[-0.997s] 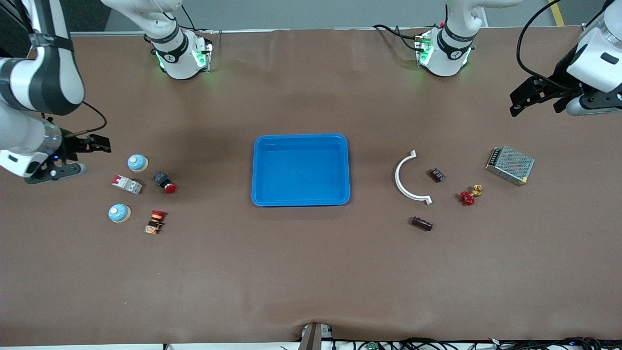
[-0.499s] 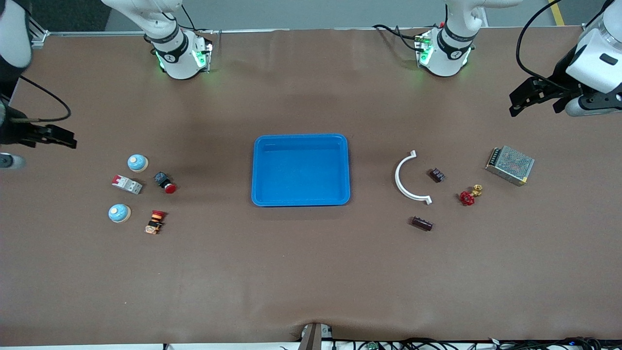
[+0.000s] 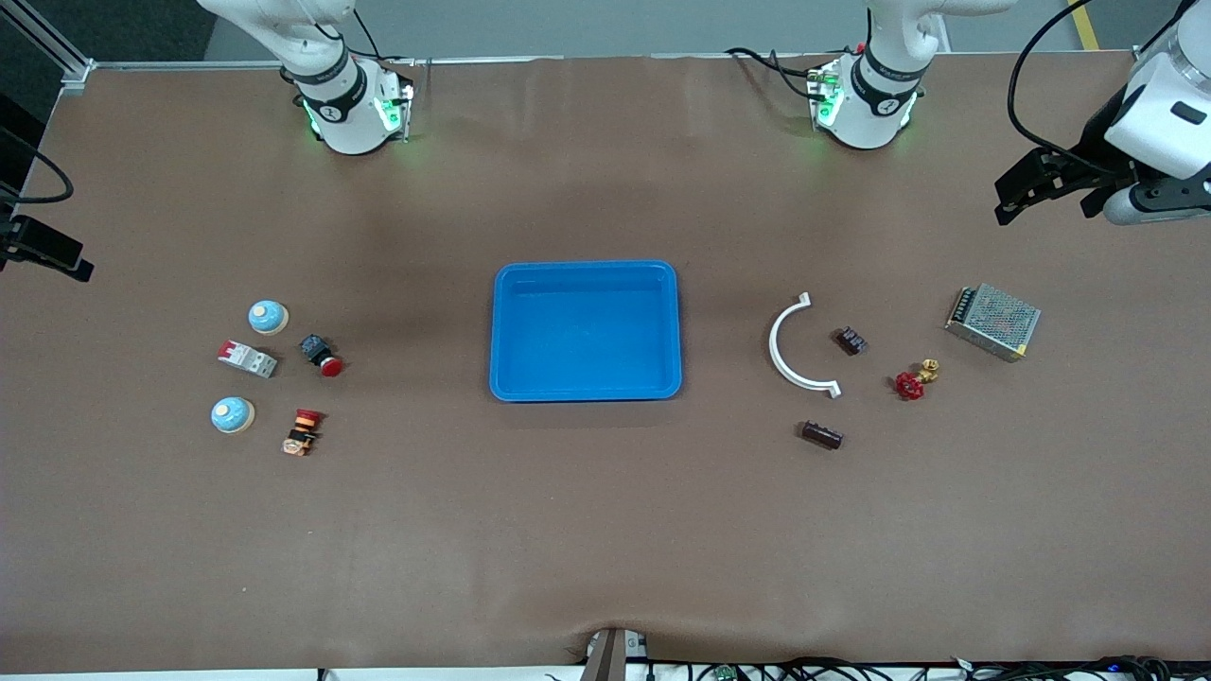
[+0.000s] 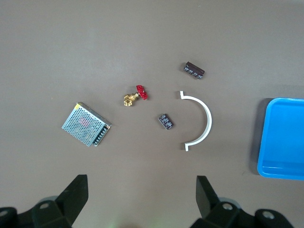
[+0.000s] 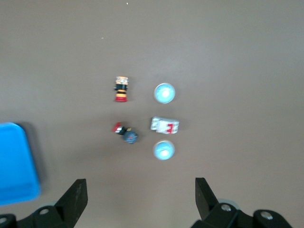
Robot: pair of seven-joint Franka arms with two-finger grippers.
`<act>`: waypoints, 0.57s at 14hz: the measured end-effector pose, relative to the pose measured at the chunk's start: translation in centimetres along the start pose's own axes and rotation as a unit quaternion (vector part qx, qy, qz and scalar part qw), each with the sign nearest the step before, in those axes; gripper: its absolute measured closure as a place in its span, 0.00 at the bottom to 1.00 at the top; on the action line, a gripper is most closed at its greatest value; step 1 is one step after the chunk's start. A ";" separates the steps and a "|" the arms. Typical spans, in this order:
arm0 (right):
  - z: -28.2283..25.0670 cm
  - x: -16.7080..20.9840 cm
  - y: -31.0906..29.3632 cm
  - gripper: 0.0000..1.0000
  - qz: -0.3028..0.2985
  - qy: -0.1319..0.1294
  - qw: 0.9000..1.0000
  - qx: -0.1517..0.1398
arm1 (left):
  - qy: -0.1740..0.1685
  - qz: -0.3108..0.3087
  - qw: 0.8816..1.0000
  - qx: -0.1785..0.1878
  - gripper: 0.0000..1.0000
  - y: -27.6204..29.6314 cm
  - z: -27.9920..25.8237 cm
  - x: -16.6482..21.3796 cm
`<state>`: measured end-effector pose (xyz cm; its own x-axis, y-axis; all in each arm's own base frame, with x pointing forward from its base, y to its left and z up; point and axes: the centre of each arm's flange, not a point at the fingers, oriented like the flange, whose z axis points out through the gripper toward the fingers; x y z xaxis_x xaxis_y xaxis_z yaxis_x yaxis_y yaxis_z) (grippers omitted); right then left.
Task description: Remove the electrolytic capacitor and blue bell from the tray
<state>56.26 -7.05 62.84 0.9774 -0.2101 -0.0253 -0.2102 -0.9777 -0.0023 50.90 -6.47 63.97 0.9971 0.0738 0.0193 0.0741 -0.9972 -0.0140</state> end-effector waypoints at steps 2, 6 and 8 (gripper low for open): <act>0.1 -0.1 0.2 0.00 0.039 -0.009 0.999 0.012 | 0.001 -0.001 1.000 0.000 0.00 -0.1 -0.1 0.0; -1.0 -0.1 0.3 0.00 0.048 0.003 0.999 0.014 | 0.006 -0.003 1.000 -0.001 0.00 -0.3 -0.6 0.1; -1.4 -0.1 0.3 0.00 0.048 0.006 0.999 0.015 | 0.006 -0.004 1.000 -0.001 0.00 -0.4 -0.6 0.1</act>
<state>56.10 -7.35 64.27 0.9529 -0.3031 -0.0144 -0.3034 -0.9524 -0.0306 50.97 -6.07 64.58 0.9962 0.0814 0.0317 0.0818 -0.9966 -0.0116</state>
